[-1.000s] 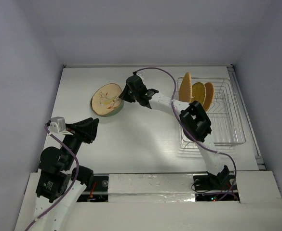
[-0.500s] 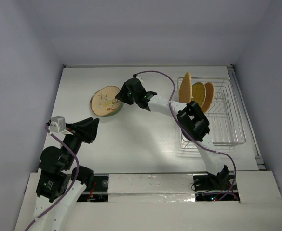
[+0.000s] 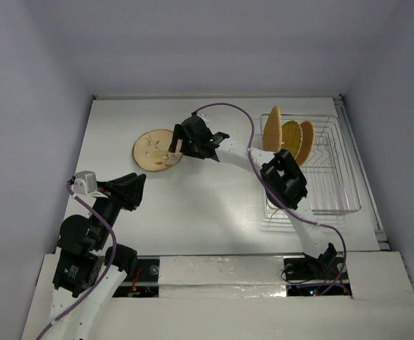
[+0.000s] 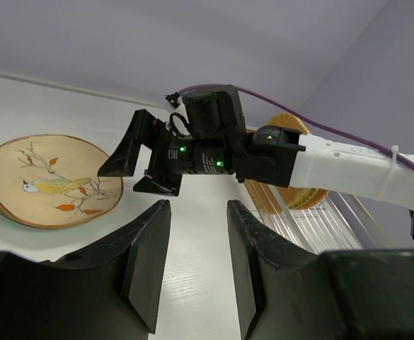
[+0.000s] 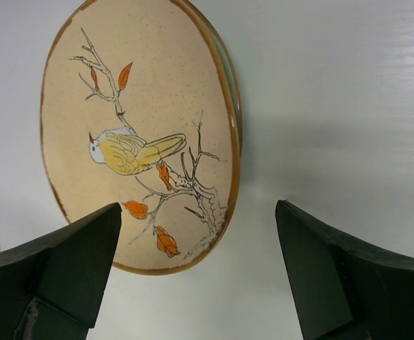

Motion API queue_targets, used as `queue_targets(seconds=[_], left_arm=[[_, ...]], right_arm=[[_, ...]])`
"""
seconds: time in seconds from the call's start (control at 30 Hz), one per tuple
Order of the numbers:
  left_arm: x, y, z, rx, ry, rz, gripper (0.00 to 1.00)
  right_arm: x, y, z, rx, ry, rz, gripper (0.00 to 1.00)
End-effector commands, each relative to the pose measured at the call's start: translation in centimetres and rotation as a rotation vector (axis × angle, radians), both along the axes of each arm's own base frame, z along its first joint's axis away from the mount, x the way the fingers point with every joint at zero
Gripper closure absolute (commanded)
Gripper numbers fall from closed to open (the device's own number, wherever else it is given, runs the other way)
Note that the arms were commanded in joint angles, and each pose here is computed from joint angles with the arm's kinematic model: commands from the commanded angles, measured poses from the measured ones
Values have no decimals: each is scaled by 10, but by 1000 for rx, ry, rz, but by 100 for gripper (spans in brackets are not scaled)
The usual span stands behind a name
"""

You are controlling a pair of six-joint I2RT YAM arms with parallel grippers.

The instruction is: Unload the plates from the dish rack

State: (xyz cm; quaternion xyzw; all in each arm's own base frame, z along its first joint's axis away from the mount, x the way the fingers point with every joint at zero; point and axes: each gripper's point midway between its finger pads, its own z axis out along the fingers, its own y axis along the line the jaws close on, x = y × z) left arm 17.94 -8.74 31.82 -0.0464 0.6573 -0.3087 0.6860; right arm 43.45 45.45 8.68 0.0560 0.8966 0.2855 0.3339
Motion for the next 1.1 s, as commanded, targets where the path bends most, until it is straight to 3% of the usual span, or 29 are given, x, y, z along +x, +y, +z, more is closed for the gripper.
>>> queue_targets(seconds=[0.0, 0.07, 0.17, 0.23, 0.27, 0.3, 0.33, 0.57, 0.63, 0.7, 0.77, 0.97, 1.07], left_arm=[[-1, -1, 12, -15, -33, -5, 65], [-1, -1, 12, -17, -34, -7, 65], [-2, -1, 12, -18, -38, -8, 65], [-2, -2, 13, -18, -40, -13, 65], [-3, -2, 13, -18, -41, -16, 65], [-3, -2, 13, -18, -43, -17, 65], [-4, -2, 13, -18, -43, -17, 65], [-5, -2, 15, -20, -53, -20, 65], [-5, -3, 14, -21, -50, -22, 65], [-4, -3, 14, -19, -47, -25, 65], [-3, -4, 12, -15, -41, -25, 65], [0, -1, 11, -16, -31, -5, 65], [0, -1, 11, -16, -29, -2, 65]], right_arm=[[-5, -5, 31, -84, -67, 31, 3], [-12, -15, 31, -135, -95, 41, 3], [-17, -32, 91, -107, -221, 44, 10], [-27, -62, 136, -122, -306, 0, 36], [-31, -76, 150, -158, -346, 1, 59], [-34, -98, 154, -216, -368, -47, 94], [-43, -120, 193, -220, -438, -69, 100], [-85, -261, 249, -435, -509, -317, 100], [-86, -296, 246, -475, -481, -371, 72], [-89, -321, 241, -514, -462, -391, 36], [-81, -342, 229, -541, -424, -399, 27], [-50, -340, 189, -580, -349, -319, 26], [-35, -342, 182, -607, -332, -335, 36]])
